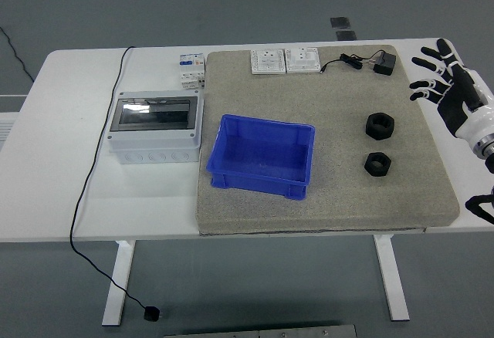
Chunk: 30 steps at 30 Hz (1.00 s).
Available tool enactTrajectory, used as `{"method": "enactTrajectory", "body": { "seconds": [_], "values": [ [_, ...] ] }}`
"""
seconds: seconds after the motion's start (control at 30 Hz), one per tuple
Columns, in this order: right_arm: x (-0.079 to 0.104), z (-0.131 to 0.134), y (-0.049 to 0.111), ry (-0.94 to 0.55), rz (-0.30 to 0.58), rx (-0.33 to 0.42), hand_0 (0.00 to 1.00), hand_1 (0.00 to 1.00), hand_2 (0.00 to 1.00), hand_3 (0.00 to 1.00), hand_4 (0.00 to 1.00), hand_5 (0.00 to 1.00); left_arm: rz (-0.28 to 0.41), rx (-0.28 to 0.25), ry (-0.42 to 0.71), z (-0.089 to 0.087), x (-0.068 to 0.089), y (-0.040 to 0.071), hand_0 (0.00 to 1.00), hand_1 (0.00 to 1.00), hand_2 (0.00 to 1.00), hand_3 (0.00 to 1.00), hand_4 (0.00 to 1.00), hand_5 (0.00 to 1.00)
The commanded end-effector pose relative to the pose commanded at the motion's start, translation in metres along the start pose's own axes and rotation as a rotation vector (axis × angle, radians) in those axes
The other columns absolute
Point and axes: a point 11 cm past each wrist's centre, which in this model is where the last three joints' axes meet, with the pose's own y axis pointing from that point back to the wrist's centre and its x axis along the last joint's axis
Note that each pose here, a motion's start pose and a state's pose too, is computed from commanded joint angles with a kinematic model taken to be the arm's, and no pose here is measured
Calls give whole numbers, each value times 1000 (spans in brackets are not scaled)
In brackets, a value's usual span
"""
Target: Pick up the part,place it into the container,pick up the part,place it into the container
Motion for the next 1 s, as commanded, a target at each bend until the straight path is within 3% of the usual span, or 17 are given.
{"method": "enactTrajectory", "body": {
  "seconds": [0.13,0.17,0.3,0.33,0.37,0.43,0.53,0.57,0.67,0.77,0.8,0.93,0.97,1.0],
  "values": [
    [-15,4,-5,136,-43,-73,274,397,787,763,886,279,0,2,0,0,0,0,721,590,715,561,573,482],
    [-16,7,-7,169,-40,-94,437,586,796,766,878,261,-1,3,-2,-1,-1,0,721,590,717,559,571,487],
    [-13,16,-7,290,16,-148,437,586,796,766,878,261,-4,5,-6,-1,-3,0,721,590,717,559,571,487],
    [-9,17,-7,319,43,-136,437,586,796,766,878,261,-4,6,-6,-2,-3,0,721,590,717,559,571,487],
    [-7,17,-6,339,60,-127,459,543,719,678,860,427,-5,6,-5,-2,-3,0,721,590,717,559,570,484],
    [0,24,-3,377,112,-97,459,543,719,678,860,427,-6,5,-6,-2,-4,0,721,590,717,559,570,484],
    [5,39,1,268,157,-59,459,543,719,678,860,427,-10,4,-13,-2,-6,0,721,590,717,559,570,484],
    [6,41,2,229,173,-39,452,486,672,653,882,474,-12,4,-15,-2,-7,0,721,598,717,558,570,485],
    [11,37,5,177,212,30,452,486,672,653,882,474,-15,3,-21,-1,-9,0,721,598,717,558,570,485],
    [13,18,8,270,230,128,452,486,672,653,882,474,-15,0,-21,0,-9,0,721,598,717,558,570,485],
    [13,12,8,302,235,145,486,512,675,653,900,419,-14,-1,-20,0,-8,0,721,595,717,558,570,484],
    [15,-4,7,430,260,159,486,512,675,653,900,419,-12,-4,-19,1,-7,0,721,595,717,558,570,484],
    [16,-7,7,467,267,151,519,550,695,668,872,354,-11,-4,-19,1,-7,0,721,594,718,559,570,483],
    [17,-8,6,493,270,147,519,550,695,668,872,354,-11,-4,-19,1,-7,0,721,594,718,559,570,483]
  ]
}}
